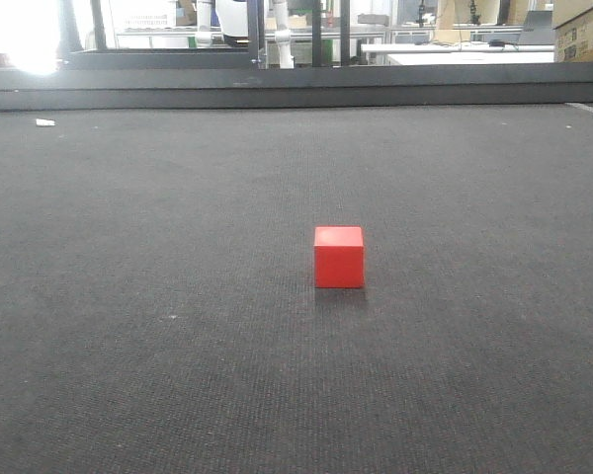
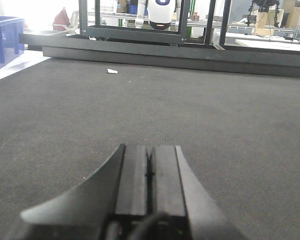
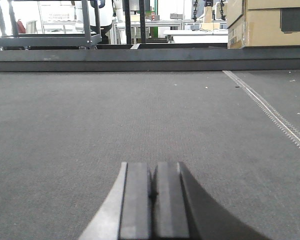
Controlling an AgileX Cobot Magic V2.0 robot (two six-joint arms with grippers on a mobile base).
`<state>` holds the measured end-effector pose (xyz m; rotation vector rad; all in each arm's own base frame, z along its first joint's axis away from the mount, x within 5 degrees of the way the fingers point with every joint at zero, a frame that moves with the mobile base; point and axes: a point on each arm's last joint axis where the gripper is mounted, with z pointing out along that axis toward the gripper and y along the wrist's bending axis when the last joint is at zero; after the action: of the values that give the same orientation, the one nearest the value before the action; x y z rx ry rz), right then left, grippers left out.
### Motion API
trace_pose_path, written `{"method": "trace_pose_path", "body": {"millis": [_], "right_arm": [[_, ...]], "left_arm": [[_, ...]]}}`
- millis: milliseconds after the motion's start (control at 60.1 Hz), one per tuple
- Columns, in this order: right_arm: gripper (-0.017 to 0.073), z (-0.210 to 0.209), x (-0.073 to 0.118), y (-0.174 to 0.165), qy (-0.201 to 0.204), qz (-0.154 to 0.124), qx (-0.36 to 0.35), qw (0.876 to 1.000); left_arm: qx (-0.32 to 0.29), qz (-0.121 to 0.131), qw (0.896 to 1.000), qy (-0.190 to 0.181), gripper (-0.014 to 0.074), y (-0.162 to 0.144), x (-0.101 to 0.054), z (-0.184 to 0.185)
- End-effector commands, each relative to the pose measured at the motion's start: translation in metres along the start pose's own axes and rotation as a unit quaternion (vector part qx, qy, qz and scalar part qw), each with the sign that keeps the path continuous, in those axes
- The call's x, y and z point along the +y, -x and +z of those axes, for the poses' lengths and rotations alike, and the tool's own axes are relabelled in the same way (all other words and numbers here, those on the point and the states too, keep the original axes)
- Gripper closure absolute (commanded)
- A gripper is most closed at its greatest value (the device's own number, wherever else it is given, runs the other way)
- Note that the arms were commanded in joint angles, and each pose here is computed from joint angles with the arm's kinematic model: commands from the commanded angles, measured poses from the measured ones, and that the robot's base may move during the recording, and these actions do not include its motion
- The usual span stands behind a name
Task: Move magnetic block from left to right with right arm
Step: 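Lower the open right gripper over the red cube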
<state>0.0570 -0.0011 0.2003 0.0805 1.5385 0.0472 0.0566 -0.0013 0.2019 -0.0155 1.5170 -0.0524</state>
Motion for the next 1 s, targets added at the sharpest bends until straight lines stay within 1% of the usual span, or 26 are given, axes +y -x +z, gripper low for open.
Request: {"method": "trace_pose_path", "body": {"millis": [0,716,982], "right_arm": [[0.0482,-0.0024,-0.0006,0.0114,-0.005,0.0,-0.06,0.998],[0.0482,-0.0024,-0.0006,0.0115,-0.005,0.0,-0.06,0.998],[0.0482,-0.0035,-0.001,0.0182,-0.007,0.0,-0.097,0.995]], "left_arm": [[-0.047,-0.002,0.999,-0.003,0.071,0.0055,-0.0003,-0.0011],[-0.047,-0.002,0.999,-0.003,0.071,0.0055,-0.0003,-0.0011],[-0.047,-0.002,0.999,-0.003,0.071,0.0055,-0.0003,-0.0011]]}}
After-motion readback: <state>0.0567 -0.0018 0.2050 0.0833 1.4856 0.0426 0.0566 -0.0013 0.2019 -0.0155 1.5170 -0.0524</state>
